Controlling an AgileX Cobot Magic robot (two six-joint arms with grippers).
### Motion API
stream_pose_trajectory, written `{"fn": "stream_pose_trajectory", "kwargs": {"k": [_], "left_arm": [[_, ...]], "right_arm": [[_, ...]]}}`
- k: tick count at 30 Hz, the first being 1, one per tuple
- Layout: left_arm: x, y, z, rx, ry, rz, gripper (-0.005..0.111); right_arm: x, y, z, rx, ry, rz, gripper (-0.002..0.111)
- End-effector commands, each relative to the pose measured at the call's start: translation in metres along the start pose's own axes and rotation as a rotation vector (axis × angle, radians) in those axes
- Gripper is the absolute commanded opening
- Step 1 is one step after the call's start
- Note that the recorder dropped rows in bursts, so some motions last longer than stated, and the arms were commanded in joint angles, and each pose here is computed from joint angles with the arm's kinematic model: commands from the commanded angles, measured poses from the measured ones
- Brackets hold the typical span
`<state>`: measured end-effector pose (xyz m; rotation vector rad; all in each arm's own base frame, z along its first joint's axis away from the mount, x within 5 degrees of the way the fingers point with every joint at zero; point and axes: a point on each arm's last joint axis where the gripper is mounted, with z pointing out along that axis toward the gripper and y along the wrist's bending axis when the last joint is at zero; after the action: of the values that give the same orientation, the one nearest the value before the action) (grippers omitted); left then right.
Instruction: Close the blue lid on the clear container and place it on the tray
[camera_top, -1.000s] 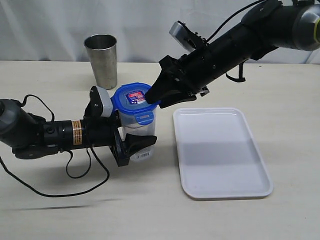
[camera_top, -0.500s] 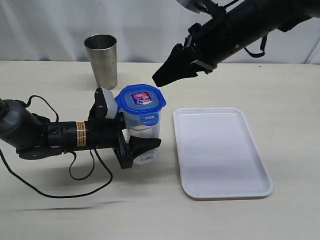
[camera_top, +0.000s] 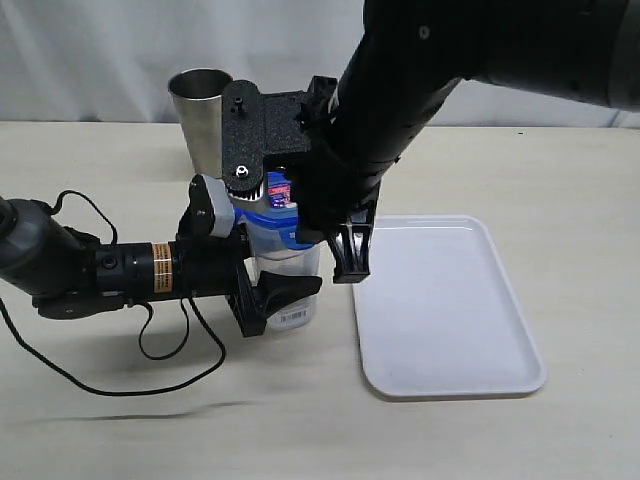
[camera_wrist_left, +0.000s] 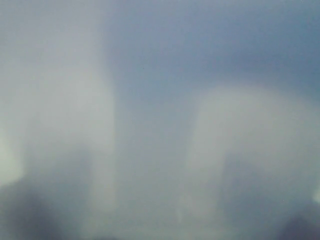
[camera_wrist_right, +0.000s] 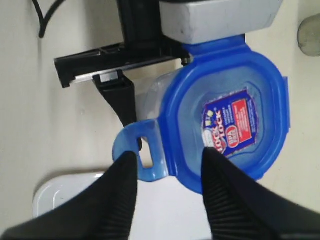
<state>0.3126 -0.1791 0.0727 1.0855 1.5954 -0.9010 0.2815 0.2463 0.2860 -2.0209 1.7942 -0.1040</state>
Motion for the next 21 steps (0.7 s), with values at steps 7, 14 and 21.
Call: {"fn": "stream_pose_trajectory", "kwargs": {"k": [7, 14, 21], "left_arm": [[-0.006, 0.001, 0.0, -0.002, -0.035, -0.004, 0.0], [-0.006, 0.0, 0.0, 0.002, -0.036, -0.003, 0.0], [-0.006, 0.0, 0.0, 0.006, -0.035, -0.001, 0.0]], "right_arm": [[0.004, 0.008, 0.015, 0.055, -0.004, -0.018, 0.039], [0.009, 0.017, 0.026, 0.025, 0.007, -0.069, 0.039], [0.015, 0.026, 0.048, 0.022, 0.008, -0.104, 0.039]]}}
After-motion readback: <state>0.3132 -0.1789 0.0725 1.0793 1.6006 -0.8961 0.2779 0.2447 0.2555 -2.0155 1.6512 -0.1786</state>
